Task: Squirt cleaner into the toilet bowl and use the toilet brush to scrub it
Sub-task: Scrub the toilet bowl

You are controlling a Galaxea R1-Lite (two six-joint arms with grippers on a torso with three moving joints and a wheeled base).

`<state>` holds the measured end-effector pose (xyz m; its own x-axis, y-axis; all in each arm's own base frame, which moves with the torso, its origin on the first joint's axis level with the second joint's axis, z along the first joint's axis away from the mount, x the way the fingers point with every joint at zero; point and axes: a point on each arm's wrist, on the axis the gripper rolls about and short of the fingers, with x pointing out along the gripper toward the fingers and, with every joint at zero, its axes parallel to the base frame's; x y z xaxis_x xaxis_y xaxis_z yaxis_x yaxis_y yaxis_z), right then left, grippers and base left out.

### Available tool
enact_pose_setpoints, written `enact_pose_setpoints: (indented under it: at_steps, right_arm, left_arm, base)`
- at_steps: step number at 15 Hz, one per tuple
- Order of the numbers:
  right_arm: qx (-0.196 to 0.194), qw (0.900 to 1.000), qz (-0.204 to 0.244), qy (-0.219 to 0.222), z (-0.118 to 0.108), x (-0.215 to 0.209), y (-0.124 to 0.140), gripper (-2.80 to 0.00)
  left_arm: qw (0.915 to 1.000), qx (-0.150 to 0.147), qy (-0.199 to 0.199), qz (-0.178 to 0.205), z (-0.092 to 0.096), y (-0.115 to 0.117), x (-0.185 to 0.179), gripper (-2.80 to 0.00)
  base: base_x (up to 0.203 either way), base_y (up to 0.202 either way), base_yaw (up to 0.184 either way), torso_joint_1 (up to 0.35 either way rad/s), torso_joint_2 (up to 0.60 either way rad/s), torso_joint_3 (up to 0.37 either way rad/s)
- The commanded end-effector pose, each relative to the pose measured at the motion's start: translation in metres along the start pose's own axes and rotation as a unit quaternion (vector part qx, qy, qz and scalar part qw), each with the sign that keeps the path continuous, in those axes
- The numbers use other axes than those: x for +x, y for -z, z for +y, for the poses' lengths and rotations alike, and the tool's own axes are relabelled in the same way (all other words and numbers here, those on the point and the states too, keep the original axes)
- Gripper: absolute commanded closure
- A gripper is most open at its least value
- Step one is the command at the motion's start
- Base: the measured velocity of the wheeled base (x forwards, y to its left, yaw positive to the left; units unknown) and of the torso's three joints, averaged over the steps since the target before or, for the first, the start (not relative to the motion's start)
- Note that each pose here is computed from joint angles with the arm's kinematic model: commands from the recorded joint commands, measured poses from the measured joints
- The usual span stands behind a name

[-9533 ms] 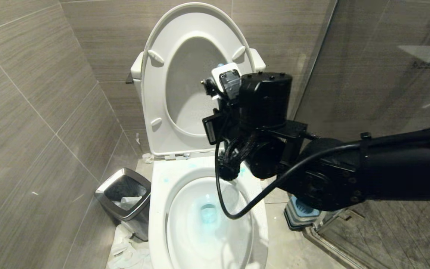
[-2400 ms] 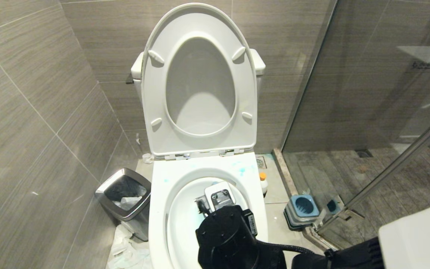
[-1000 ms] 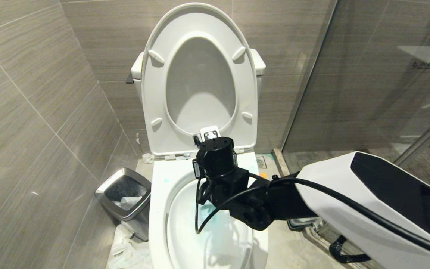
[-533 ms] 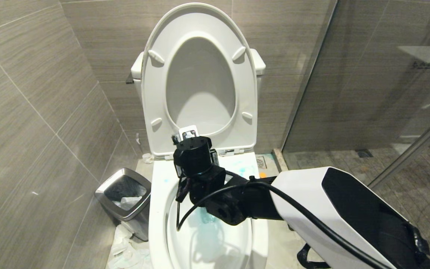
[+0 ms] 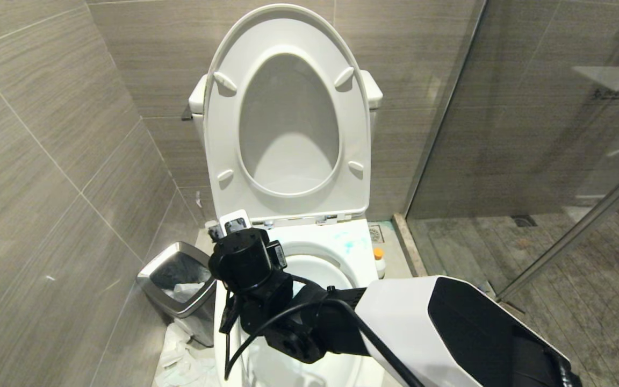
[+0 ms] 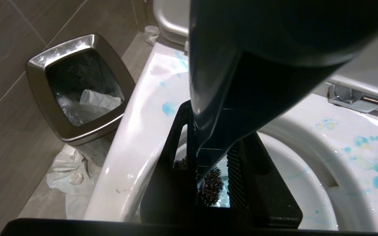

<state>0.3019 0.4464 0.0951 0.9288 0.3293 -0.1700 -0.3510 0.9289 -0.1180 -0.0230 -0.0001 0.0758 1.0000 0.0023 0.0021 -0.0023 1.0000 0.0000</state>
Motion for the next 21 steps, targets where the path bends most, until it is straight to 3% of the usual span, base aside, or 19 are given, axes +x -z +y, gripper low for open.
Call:
enact_pose_setpoints:
  at_steps: [1,6,11,17,21]
  right_arm:
    - [-0.005,1.0,0.002,-0.012,0.014,-0.008,0.006,0.0]
    - [-0.001,0.999,0.008,-0.044,0.038,-0.038,0.004,0.0]
    - [-0.007,0.996,0.049,-0.069,0.041,-0.081,0.015,0.0]
    - [0.023,0.994,0.086,-0.061,0.002,-0.128,0.008,0.0]
    - [0.027,0.992,0.111,-0.053,-0.03,-0.156,0.021,0.0]
  left_arm:
    - [1.0,0.0,0.0,0.0,0.0,0.0,0.0,0.0]
    - [1.0,0.0,0.0,0.001,0.0,0.0,0.0,0.0]
    - [1.0,0.0,0.0,0.001,0.0,0.0,0.0,0.0]
    - [1.0,0.0,0.0,0.0,0.0,0.0,0.0,0.0]
    - [1.0,0.0,0.0,0.0,0.0,0.0,0.0,0.0]
  base:
    - [0.0,0.0,0.0,0.0,0.0,0.0]
    - [0.0,0.0,0.0,0.0,0.0,0.0]
    - [0.0,0.0,0.0,0.0,0.0,0.0]
    - [0.0,0.0,0.0,0.0,0.0,0.0]
    - [0.0,0.0,0.0,0.0,0.0,0.0]
